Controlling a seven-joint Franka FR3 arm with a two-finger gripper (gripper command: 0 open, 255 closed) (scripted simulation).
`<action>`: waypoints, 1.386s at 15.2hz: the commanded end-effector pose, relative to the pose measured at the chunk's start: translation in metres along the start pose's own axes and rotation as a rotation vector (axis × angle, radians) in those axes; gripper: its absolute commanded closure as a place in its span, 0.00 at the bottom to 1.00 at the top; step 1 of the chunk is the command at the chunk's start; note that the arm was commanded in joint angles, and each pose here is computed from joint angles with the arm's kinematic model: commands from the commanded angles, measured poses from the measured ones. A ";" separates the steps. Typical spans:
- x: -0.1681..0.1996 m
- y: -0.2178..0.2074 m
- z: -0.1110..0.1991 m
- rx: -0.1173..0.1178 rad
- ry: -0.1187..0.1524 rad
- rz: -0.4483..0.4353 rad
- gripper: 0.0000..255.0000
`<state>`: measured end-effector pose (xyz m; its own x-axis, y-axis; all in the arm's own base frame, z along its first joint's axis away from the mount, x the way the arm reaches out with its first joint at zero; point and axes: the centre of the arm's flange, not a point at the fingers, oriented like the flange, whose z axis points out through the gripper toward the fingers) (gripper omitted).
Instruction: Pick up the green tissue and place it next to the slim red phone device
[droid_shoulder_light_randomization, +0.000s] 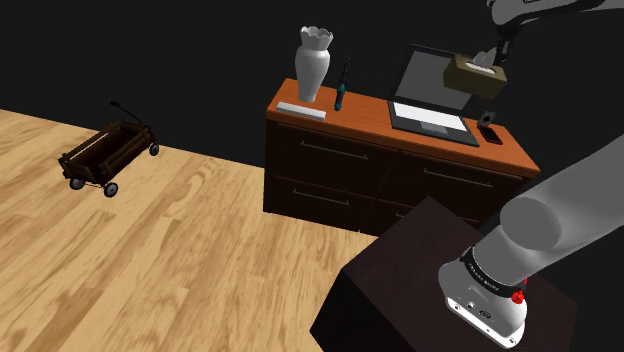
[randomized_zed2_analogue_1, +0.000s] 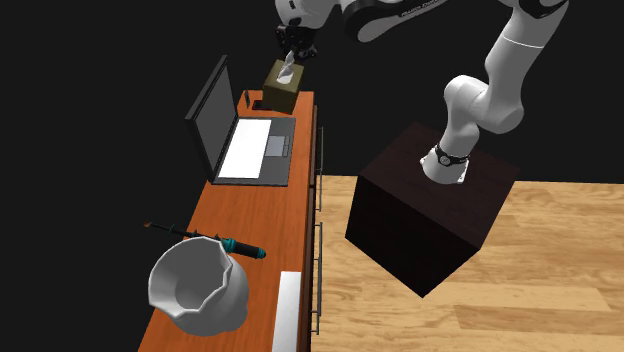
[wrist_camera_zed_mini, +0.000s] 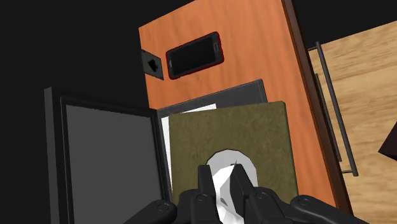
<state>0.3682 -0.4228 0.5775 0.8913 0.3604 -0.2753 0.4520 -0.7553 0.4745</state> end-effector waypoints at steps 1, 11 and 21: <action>-0.026 0.005 0.008 -0.001 0.000 -0.001 1.00; -0.148 0.020 0.056 -0.001 0.000 -0.001 1.00; -0.270 0.035 0.104 -0.001 0.000 -0.001 1.00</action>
<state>0.1513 -0.5979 0.5805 0.8913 0.3592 -0.2765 0.4517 -0.7556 0.4743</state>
